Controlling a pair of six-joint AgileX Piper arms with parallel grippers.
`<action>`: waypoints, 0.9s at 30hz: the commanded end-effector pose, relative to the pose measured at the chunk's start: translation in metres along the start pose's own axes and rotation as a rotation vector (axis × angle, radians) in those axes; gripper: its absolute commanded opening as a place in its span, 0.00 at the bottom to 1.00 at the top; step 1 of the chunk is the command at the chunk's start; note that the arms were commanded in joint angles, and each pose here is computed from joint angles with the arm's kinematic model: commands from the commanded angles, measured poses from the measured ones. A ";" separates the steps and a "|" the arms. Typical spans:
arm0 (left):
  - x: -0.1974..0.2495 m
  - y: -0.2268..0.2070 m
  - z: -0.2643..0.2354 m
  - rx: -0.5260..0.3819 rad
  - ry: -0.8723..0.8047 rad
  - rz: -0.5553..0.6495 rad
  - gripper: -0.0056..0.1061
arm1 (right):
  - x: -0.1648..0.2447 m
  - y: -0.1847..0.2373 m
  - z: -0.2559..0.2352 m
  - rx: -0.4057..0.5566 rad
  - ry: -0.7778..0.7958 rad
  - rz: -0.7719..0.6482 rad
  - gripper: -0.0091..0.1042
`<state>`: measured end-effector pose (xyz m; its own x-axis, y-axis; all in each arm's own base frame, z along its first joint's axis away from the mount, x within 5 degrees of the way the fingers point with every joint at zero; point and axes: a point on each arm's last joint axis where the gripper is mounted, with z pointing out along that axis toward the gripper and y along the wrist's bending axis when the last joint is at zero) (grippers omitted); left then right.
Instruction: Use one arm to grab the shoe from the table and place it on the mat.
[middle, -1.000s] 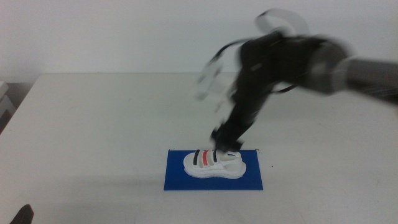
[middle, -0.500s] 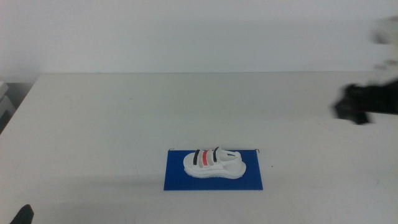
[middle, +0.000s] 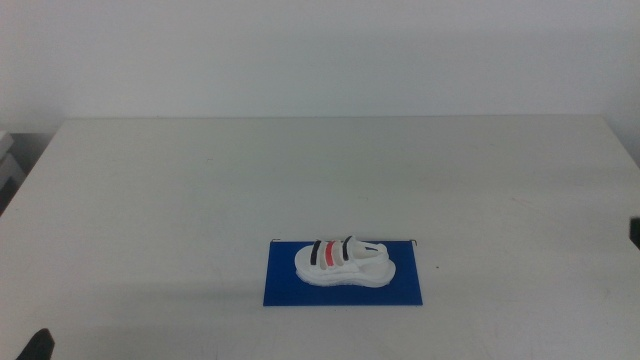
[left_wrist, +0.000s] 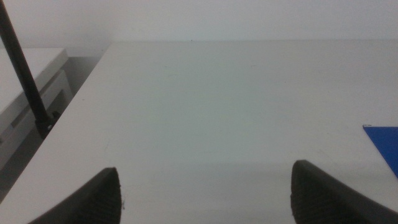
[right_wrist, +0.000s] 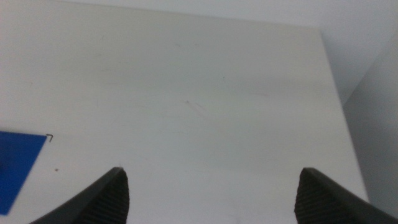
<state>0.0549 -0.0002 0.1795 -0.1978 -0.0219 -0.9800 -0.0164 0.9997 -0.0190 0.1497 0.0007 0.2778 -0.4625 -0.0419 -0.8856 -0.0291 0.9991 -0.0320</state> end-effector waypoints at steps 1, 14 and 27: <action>-0.006 0.000 -0.001 0.000 -0.087 -0.012 0.89 | -0.005 -0.002 -0.012 0.029 -0.135 -0.042 0.85; -0.006 0.000 -0.001 0.000 -0.087 -0.012 0.89 | 0.068 0.001 -0.042 0.049 -0.245 -0.083 0.85; -0.006 0.000 -0.001 0.000 -0.087 -0.012 0.89 | 0.113 0.003 -0.044 0.057 -0.338 -0.082 0.85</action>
<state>0.0549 -0.0002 0.1795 -0.1978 -0.0219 -0.9800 -0.0164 0.9997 -0.0190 0.0576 -0.0010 0.1860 -0.2363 -0.1175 -0.9645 -0.0160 0.9930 -0.1171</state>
